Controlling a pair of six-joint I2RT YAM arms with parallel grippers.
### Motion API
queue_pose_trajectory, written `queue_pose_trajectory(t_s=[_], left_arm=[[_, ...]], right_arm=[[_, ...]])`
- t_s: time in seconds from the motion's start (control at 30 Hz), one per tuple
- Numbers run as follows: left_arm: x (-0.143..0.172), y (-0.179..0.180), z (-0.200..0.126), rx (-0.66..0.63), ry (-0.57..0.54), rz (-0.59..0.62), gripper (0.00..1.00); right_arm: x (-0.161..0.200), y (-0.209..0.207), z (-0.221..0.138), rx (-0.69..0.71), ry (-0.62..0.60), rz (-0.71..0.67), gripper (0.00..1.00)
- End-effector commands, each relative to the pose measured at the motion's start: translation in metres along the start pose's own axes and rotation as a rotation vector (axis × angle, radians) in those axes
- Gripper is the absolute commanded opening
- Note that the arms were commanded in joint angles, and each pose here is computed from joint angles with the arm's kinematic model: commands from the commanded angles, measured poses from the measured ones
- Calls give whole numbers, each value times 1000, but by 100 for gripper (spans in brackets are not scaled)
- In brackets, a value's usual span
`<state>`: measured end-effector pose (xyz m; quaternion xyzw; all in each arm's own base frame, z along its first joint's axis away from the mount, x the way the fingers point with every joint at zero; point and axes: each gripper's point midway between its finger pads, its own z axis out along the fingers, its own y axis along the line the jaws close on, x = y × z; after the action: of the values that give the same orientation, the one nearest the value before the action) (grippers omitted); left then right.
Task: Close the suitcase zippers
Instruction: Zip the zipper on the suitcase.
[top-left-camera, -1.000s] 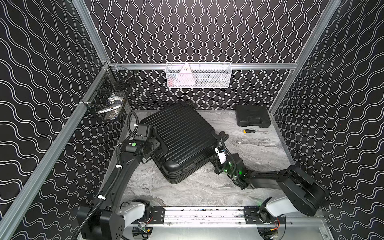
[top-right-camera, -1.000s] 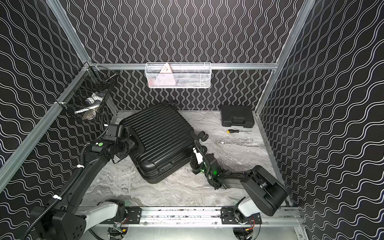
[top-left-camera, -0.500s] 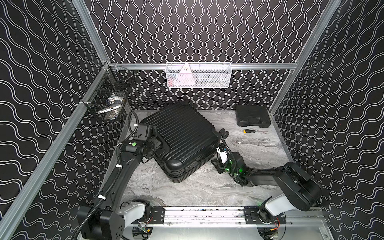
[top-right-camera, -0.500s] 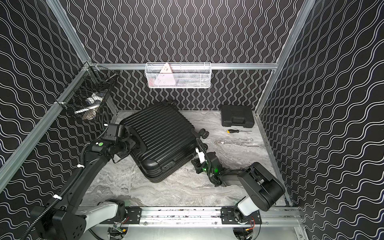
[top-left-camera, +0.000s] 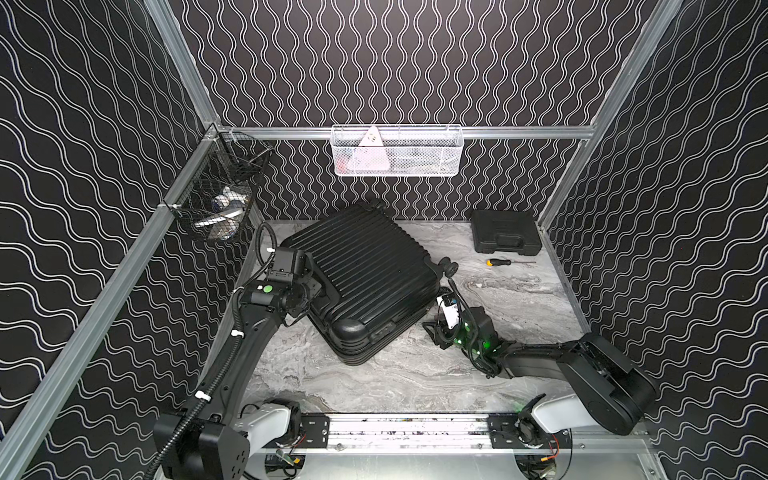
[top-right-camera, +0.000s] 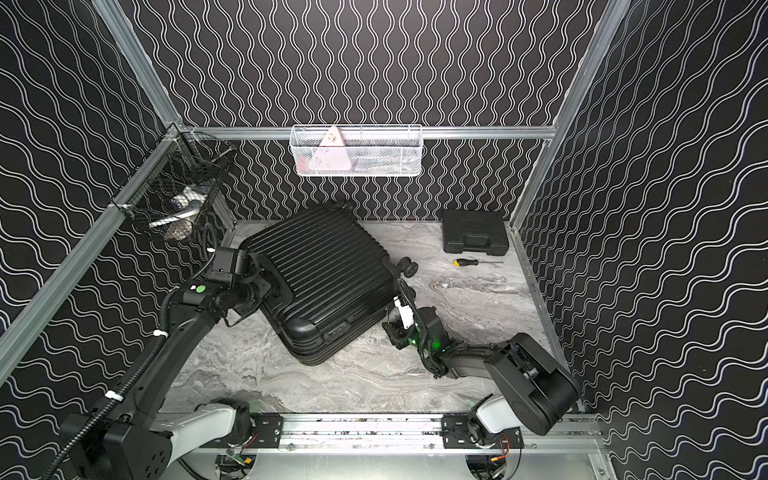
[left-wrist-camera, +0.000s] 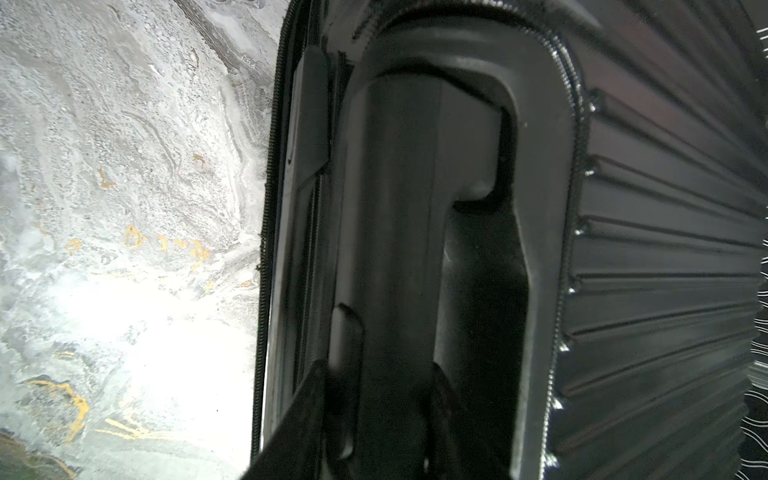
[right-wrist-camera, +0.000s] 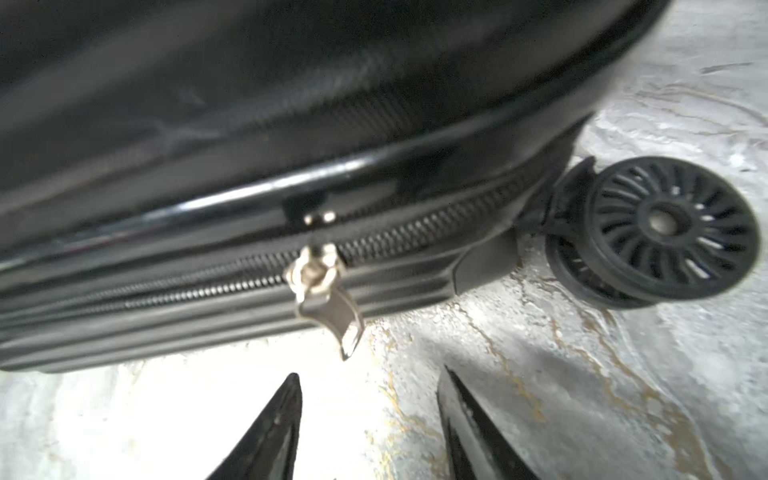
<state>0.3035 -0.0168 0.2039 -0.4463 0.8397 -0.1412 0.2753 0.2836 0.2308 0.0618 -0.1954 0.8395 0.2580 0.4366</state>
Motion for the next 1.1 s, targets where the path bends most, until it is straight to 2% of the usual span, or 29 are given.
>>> queue_pose_trajectory(t_s=[0.0,0.33,0.57,0.67,1.0,1.07], left_arm=[[-18,-27,-8,115,-69,-94,0],[-17,-27,-7,116,-63,-92,0],[-18,-26,-8,111,-69,-88,0],[-18,-26,-9,109,-70,-84,0],[-17,-25,-7,114,-66,-106,0],[-16,-25,-7,121,-65,-129,0]], right_arm=[[-21,-1,1,17,-89,-52,54],[-37,-10,10,77,-123,-90,49],[-44,-2,13,41,-128,-133,43],[-45,-1,13,40,-134,-147,37],[-38,5,9,3,-111,-171,1],[-36,8,8,-15,-98,-175,0]])
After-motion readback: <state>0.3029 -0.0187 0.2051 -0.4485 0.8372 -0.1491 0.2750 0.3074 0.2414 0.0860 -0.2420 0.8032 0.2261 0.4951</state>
